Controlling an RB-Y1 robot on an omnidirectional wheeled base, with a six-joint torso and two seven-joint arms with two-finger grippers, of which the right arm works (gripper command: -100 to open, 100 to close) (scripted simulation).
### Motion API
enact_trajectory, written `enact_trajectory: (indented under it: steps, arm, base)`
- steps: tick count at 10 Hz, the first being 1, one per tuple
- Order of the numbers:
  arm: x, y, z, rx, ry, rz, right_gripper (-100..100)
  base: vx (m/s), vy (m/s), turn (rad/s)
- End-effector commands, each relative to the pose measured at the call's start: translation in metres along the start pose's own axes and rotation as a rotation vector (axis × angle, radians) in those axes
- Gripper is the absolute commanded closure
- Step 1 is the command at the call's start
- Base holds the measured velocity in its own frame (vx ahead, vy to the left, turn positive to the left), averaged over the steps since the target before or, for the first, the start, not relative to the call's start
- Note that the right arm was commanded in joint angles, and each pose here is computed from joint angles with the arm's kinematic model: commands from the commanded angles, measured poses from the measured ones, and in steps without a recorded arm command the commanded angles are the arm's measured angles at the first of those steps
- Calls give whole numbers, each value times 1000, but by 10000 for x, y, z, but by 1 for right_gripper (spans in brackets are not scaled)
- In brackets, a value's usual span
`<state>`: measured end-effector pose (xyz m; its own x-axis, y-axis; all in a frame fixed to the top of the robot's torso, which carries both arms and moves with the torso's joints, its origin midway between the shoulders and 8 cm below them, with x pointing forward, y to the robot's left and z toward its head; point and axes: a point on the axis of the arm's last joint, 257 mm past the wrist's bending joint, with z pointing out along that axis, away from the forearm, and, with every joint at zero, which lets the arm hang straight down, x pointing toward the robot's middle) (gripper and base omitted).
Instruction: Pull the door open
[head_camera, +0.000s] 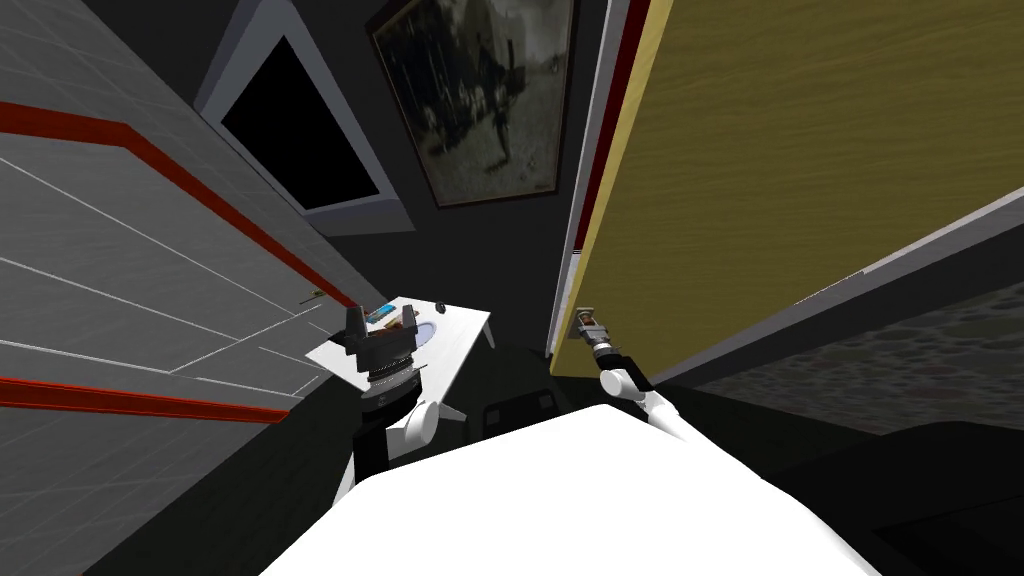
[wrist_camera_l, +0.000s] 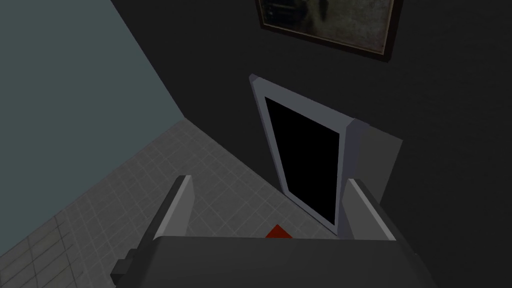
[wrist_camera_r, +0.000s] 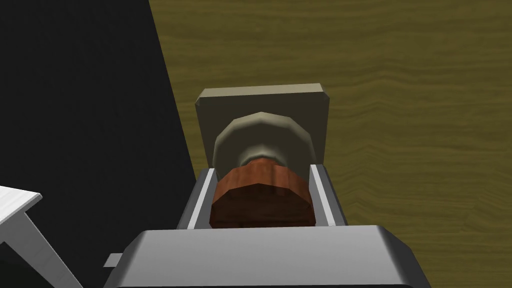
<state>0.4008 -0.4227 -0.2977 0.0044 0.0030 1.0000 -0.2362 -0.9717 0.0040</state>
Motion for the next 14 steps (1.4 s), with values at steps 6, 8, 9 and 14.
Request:
enact_trajectory:
  steps: [6, 8, 9, 14]
  arm:
    - [-2, -39, -87, 43, 0, 1, 100]
    - [9, -55, -129, 66, 3, 3, 100]
    - [11, -60, -141, 72, 3, 3, 100]
    - [-23, -77, -212, 102, -5, 2, 100]
  base:
    - [-202, -38, 129]
    - [-248, -37, 167]
    - [-256, -40, 126]
    - [-192, -49, 122]
